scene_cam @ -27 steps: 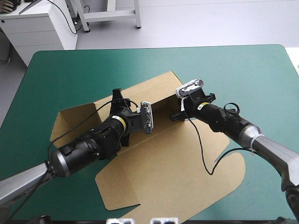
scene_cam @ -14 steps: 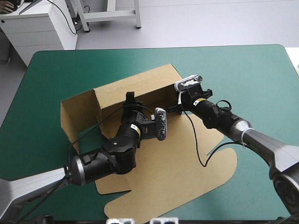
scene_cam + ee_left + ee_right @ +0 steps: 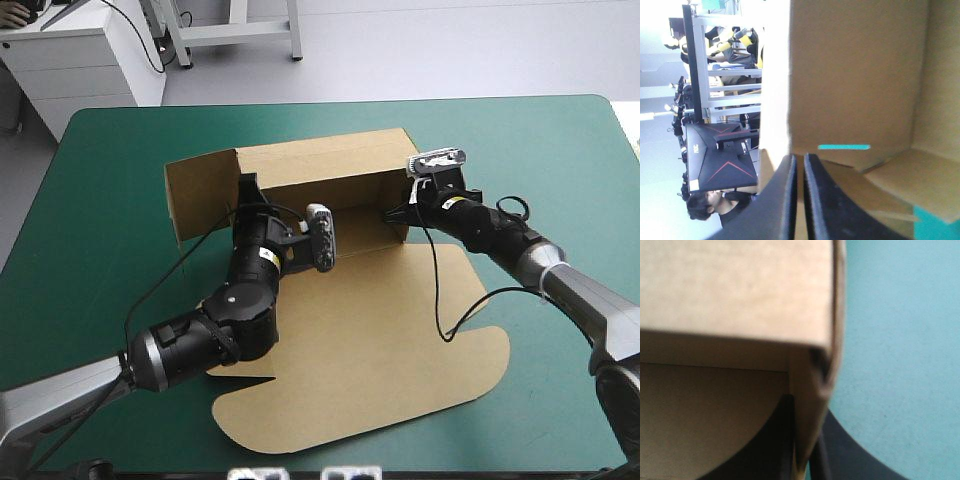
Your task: Fold the box
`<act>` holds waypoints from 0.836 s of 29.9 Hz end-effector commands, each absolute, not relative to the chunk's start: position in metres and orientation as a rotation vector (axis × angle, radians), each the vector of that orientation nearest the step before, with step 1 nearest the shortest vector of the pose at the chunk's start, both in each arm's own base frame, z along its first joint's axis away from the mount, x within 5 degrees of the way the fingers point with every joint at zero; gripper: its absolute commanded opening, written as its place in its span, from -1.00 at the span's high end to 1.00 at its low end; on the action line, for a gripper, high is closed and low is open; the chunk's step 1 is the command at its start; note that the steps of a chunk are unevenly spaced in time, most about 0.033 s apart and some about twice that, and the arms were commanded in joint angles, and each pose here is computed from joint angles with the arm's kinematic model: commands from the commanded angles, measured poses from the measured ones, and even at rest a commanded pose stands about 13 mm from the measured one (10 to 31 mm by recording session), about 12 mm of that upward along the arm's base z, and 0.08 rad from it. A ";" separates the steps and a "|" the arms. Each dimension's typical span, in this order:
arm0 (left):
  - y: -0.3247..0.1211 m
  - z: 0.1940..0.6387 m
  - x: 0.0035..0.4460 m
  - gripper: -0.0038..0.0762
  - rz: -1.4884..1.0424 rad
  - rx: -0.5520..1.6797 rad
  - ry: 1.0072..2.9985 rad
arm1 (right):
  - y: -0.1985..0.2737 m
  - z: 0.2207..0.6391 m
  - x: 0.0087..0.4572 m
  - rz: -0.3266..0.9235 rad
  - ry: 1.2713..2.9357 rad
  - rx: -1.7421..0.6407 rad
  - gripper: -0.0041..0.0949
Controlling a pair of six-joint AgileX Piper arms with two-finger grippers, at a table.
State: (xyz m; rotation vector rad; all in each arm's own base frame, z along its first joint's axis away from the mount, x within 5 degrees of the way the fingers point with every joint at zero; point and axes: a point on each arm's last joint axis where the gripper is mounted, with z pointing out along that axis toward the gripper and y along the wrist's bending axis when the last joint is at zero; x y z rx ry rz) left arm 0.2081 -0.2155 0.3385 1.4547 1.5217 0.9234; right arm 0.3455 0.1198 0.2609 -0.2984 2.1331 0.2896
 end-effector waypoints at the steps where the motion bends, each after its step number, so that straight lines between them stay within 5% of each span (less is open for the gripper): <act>1: -0.197 0.382 0.222 0.90 0.923 1.325 1.523 | 0.110 0.288 0.333 0.260 2.099 -0.370 0.94; 7: -0.165 0.421 0.248 0.90 0.791 1.144 1.688 | 0.106 0.312 0.322 0.271 2.134 -0.386 0.94; 12: -0.127 0.441 0.271 0.90 0.600 1.031 1.812 | 0.096 0.338 0.322 0.153 2.240 -0.410 0.94; 25: -0.017 0.432 0.301 0.93 0.030 0.582 2.057 | 0.085 0.406 0.338 0.017 2.429 -0.415 0.95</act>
